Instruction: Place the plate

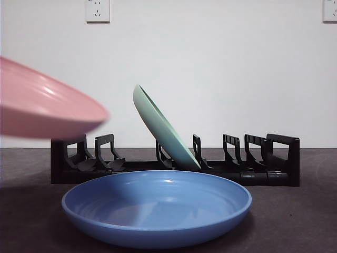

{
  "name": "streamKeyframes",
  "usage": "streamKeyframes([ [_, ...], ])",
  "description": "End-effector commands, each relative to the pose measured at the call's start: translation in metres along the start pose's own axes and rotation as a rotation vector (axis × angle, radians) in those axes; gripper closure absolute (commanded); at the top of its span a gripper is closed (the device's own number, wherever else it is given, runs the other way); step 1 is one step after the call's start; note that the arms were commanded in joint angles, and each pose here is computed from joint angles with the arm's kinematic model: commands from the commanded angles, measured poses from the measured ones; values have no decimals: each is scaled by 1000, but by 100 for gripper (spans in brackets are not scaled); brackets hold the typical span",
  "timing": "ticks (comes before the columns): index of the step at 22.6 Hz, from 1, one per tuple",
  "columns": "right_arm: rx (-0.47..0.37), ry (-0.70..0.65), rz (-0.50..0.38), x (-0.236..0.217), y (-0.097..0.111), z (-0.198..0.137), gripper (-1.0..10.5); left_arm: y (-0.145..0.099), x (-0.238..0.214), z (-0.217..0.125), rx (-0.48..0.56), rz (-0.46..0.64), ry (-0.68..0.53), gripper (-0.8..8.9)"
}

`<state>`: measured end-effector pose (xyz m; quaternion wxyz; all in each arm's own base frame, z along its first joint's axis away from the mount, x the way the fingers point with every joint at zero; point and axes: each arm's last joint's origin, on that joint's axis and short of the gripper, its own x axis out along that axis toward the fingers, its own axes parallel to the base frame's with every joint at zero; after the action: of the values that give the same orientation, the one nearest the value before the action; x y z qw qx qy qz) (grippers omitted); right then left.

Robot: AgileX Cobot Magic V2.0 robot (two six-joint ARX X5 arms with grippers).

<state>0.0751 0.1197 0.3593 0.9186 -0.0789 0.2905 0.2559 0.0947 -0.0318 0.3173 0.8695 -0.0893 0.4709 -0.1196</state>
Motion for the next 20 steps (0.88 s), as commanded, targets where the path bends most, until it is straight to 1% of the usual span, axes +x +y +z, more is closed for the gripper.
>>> streamKeyframes([
  [1, 7, -15, 10, -3, 2, 4, 718, 2, 14, -6, -49, -61, 12, 800],
  [4, 7, -15, 10, -3, 2, 4, 718, 4, 29, -10, -60, -77, 27, 800],
  [10, 6, -14, 9, -2, 2, 4, 718, 4, 60, -7, -94, -188, 52, 800],
  [16, 6, -17, 1, -2, 1, 4, 718, 1, 83, 6, -85, -190, 70, 800],
  [20, 7, -27, -26, -2, 1, 4, 718, -6, 111, 18, -63, -200, 103, 800],
])
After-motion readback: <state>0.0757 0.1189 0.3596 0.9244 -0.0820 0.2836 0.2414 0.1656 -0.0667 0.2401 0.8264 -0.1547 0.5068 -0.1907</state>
